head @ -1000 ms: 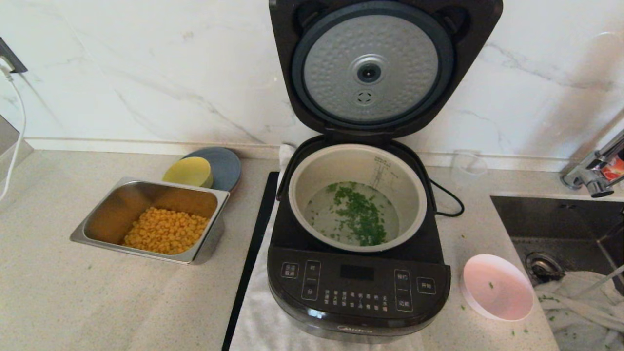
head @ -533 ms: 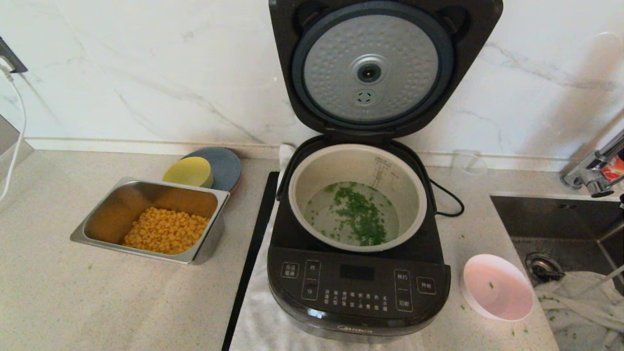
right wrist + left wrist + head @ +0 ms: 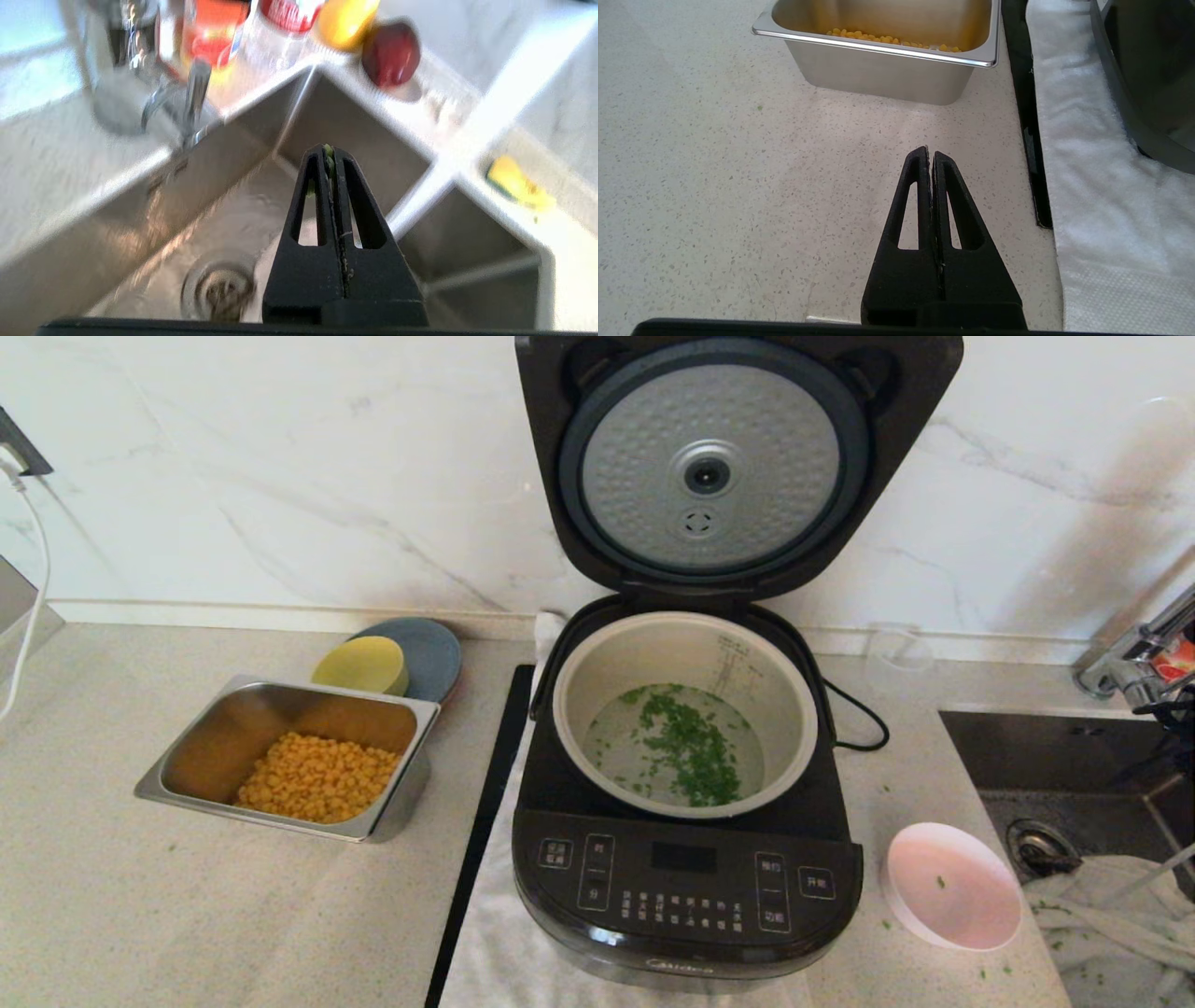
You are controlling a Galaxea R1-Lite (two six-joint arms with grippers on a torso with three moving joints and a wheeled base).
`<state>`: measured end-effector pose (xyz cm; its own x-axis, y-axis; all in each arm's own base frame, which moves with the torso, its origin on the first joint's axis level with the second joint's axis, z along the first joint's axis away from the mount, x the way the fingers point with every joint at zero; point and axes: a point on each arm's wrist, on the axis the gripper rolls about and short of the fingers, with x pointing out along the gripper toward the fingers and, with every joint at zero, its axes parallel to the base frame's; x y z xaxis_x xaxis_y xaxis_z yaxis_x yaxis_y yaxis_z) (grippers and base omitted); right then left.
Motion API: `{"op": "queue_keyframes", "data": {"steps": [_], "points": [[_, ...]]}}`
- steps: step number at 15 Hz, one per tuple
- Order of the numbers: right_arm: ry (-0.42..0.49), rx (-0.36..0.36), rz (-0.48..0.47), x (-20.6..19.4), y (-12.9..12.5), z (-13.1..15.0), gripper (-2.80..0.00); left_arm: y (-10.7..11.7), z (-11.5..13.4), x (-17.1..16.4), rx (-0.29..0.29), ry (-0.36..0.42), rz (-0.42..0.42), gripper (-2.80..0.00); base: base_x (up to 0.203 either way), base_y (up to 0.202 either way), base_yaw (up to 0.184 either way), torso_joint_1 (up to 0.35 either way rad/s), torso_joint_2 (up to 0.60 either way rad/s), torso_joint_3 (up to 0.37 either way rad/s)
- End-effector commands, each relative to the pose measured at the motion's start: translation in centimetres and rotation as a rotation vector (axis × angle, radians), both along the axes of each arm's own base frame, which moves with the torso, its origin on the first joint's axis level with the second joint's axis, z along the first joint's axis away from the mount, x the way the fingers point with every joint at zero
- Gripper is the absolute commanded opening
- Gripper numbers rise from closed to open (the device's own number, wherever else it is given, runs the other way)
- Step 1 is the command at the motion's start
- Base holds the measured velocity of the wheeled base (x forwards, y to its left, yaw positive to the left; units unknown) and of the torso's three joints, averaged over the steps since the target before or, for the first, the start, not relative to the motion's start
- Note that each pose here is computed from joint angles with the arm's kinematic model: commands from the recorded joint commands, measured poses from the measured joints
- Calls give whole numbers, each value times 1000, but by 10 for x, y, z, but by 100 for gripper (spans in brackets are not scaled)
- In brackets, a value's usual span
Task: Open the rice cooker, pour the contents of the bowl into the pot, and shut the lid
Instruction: Turn off the tap
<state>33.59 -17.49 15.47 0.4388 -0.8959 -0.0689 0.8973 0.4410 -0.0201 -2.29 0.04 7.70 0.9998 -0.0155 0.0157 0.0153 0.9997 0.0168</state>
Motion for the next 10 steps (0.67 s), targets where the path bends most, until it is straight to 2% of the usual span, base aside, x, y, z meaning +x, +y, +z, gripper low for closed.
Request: {"op": "queue_keyframes", "data": {"steps": [1, 3, 7, 10], "points": [[11, -28, -19, 16, -8, -18, -280, 0, -2, 1, 0, 7, 0, -280, 0, 0, 0, 0, 0, 0], [-2, -70, -19, 25, -11, -18, -280, 0, -2, 1, 0, 7, 0, -280, 0, 0, 0, 0, 0, 0], [19, -74, -23, 39, -4, -31, -280, 0, -2, 1, 0, 7, 0, -280, 0, 0, 0, 0, 0, 0], [-19, -102, -28, 51, -3, -33, -280, 0, -2, 1, 0, 7, 0, -280, 0, 0, 0, 0, 0, 0]]}}
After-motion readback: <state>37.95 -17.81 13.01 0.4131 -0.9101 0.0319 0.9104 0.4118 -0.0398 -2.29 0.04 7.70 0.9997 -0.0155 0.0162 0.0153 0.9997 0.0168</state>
